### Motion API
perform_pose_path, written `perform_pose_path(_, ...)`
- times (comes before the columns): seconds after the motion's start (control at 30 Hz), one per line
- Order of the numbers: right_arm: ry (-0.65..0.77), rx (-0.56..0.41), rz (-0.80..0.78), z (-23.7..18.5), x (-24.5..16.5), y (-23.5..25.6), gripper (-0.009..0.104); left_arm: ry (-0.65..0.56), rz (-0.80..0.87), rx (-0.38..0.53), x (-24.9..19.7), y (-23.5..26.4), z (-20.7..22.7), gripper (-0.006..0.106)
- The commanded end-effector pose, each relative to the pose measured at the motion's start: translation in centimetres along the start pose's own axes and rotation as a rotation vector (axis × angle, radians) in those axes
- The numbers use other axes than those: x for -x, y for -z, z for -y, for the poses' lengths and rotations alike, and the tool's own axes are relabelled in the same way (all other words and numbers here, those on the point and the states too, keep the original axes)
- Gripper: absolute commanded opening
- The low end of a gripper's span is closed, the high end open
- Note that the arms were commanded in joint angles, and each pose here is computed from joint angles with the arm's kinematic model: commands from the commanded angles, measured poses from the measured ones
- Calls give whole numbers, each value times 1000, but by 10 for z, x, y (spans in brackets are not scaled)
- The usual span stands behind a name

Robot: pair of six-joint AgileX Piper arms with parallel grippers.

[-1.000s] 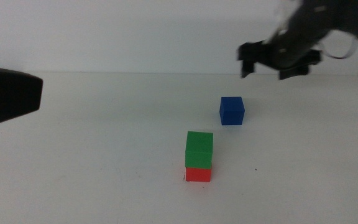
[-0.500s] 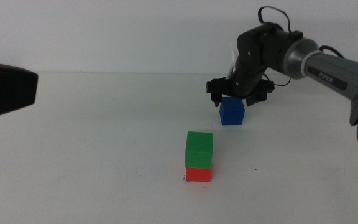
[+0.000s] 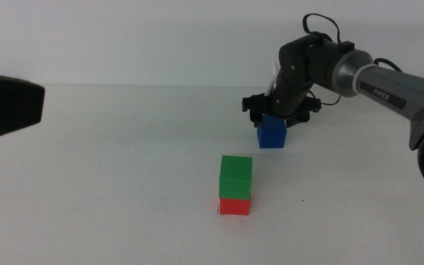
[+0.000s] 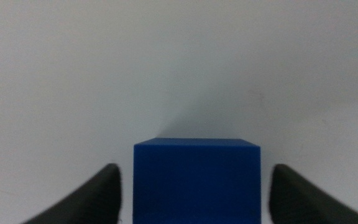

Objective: Stack red cubes first, then green, then blue cubes in a specific spot.

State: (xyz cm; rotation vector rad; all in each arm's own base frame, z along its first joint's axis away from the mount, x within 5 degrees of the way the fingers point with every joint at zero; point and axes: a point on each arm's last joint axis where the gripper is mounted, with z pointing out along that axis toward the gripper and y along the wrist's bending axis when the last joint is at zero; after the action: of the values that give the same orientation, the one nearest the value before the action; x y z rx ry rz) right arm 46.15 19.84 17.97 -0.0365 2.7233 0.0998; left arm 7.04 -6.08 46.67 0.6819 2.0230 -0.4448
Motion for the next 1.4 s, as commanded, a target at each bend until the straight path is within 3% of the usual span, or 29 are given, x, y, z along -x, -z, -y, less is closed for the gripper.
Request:
perform_pose_path(0.0,-1,7,19,-1,3,4,67,-1,10,4,0,-1,0,94)
perform_pose_path(0.2,-3,5,29,-1,4,3,60,-1,10,4,0,-1,0,94)
perform_pose_path(0.4,-5,10,23,-2,2,-5,60,-1,10,4,0,-1,0,94)
perform_pose_path(0.63,-4,5,16,-1,1,-6,45,-1,10,4,0,-1,0,94)
perform_pose_path(0.67,1,-13,-18,0,-3,-14,35,-1,10,4,0,-1,0,94)
perform_pose_path(0.7,7,-31,-23,2,-4,-14,7,-1,10,4,0,-1,0,94)
perform_pose_path(0.73,-6,-40,-20,2,-3,-9,-2,-1,10,4,0,-1,0,94)
perform_pose_path(0.9,-18,-74,-8,2,2,60,2,-1,10,4,0,-1,0,94)
perform_pose_path(1.1,-15,-139,5,-41,-45,139,2,-1,13,3,1,-1,0,94)
perform_pose_path(1.27,6,-105,135,-89,-78,183,7,-1,13,3,1,-1,0,94)
perform_pose_path(1.37,-31,-53,89,-100,-88,184,14,-1,13,3,1,-1,0,94)
